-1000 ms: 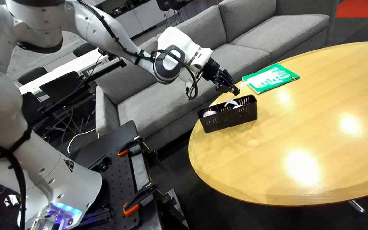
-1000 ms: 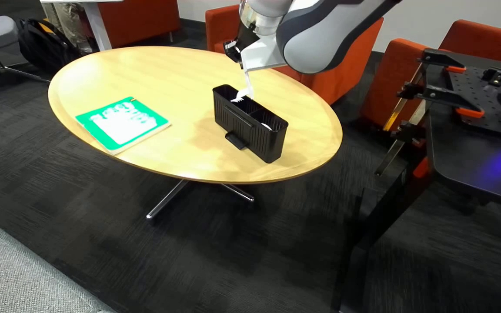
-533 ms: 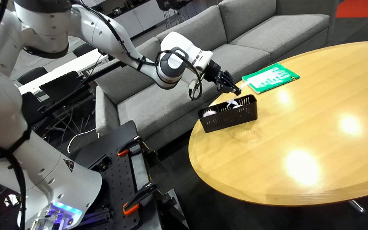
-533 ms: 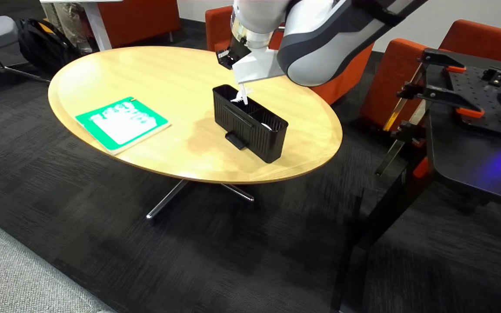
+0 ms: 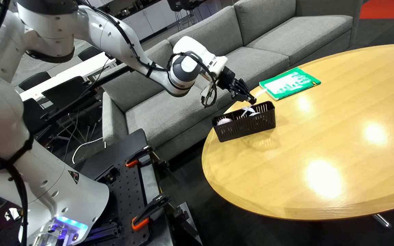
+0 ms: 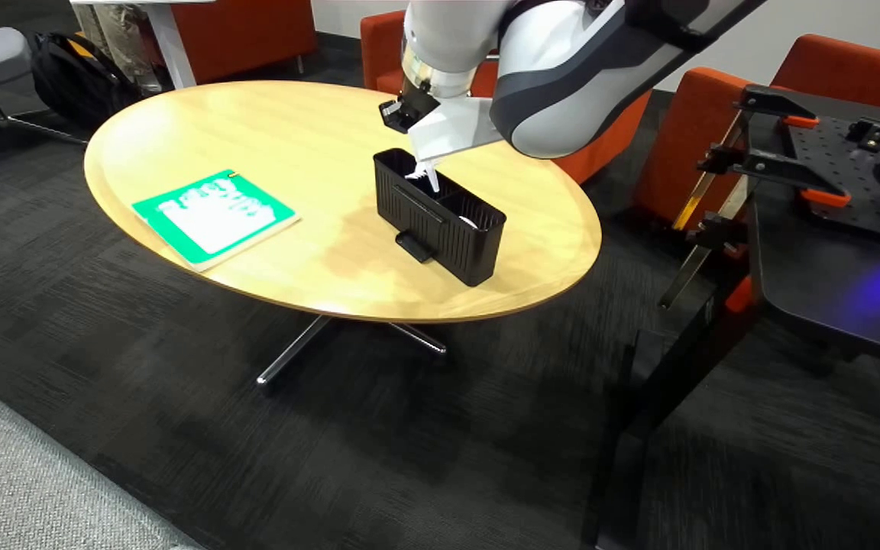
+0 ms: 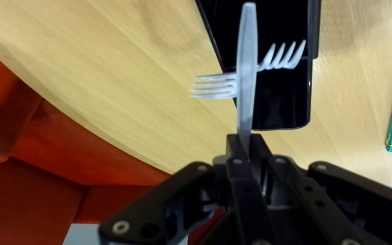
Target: Place the white fork inside the black cutlery holder
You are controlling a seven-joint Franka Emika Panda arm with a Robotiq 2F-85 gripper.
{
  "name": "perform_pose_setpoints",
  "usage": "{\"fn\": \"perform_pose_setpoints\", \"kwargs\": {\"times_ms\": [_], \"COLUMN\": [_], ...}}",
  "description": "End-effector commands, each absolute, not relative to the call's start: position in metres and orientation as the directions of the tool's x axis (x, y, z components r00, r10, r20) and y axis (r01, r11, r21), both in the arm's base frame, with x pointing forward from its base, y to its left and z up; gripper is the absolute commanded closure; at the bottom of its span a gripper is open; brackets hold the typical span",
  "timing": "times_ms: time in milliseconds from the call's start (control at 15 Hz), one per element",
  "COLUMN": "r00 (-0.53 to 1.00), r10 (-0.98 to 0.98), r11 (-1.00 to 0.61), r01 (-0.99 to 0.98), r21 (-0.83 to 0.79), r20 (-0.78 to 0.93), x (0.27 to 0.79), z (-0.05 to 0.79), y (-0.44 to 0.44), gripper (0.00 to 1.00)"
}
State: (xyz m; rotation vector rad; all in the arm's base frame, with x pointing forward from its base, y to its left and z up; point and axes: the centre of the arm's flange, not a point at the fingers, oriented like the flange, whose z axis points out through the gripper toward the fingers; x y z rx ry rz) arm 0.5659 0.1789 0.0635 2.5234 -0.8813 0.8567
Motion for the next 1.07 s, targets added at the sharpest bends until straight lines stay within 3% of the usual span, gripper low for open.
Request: {"fn": "perform_pose_setpoints", "kwargs": {"times_ms": [0, 67, 133, 733, 1000], "r00": [0.641, 0.646, 0.652, 0.634, 0.599], "r10": [-0.462, -0.461, -0.461, -0.469, -0.482], "r11": [-0.744, -0.747, -0.75, -0.734, -0.711], "r01": [-0.657, -0.652, -0.649, -0.667, -0.694], "r21": [0.125, 0.127, 0.129, 0.128, 0.114], "r20": [0.613, 0.608, 0.602, 0.615, 0.639], "x": [0.566, 0.564, 0.562, 0.55, 0.545], "z": [0.056, 0.054, 0.052, 0.068, 0.108], "y": [0.189, 0.191, 0.193, 0.186, 0.155], "gripper": [0.97, 0.97, 0.71, 0.03, 0.0]}}
